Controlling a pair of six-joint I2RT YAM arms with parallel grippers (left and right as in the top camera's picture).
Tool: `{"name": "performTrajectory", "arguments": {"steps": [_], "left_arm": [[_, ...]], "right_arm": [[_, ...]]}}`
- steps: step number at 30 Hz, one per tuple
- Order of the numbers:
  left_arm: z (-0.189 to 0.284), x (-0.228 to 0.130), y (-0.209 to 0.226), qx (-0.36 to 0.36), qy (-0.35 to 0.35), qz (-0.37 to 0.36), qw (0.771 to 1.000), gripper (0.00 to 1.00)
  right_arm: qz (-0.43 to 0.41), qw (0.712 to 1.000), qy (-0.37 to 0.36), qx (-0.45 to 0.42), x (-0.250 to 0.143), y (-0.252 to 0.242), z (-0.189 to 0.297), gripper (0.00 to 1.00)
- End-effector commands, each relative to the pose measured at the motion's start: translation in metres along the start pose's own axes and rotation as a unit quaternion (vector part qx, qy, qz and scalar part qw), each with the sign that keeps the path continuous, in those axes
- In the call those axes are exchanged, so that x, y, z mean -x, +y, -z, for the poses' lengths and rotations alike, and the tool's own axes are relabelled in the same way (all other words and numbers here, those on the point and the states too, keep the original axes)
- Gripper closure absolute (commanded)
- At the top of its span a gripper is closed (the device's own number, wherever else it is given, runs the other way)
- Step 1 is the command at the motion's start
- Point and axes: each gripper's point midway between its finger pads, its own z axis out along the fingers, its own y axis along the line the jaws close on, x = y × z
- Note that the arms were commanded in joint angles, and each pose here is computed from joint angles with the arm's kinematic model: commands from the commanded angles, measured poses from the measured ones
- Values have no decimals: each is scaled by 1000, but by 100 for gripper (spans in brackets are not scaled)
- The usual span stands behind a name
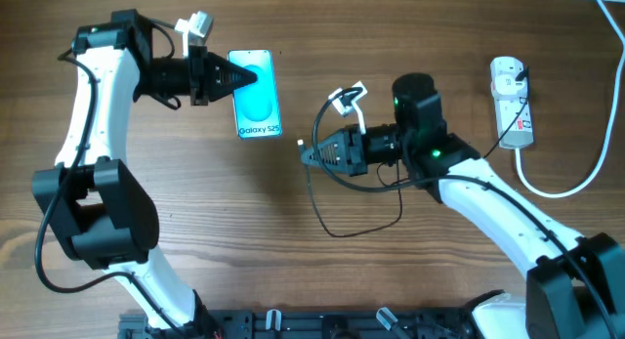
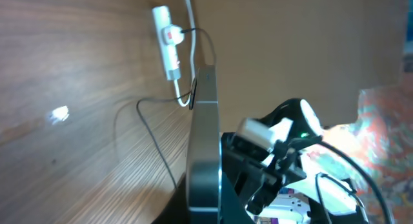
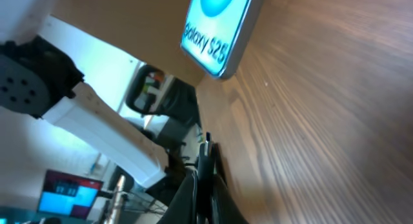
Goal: Plug charger to phone and switch on socket
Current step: 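Carry the USB-C plug with the right gripper to the phone's bottom edge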
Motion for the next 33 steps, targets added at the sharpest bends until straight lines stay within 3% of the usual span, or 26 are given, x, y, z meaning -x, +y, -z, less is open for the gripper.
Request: {"name": "performTrajectory", "arguments": {"steps": [1,5,33], "left_arm": [[1,11,-25,-72,-22,-27,997,96],[4,17,-40,-118,-37,-42,991,96],[-17,5,-44,-114,-3,-19,993,96]], "right_arm": [[-30,999,18,31,-8,19,-11,96],[-21,999,10,31,-5,27,-23,96],[17,998,-59,13,27,28,-20,96]]}}
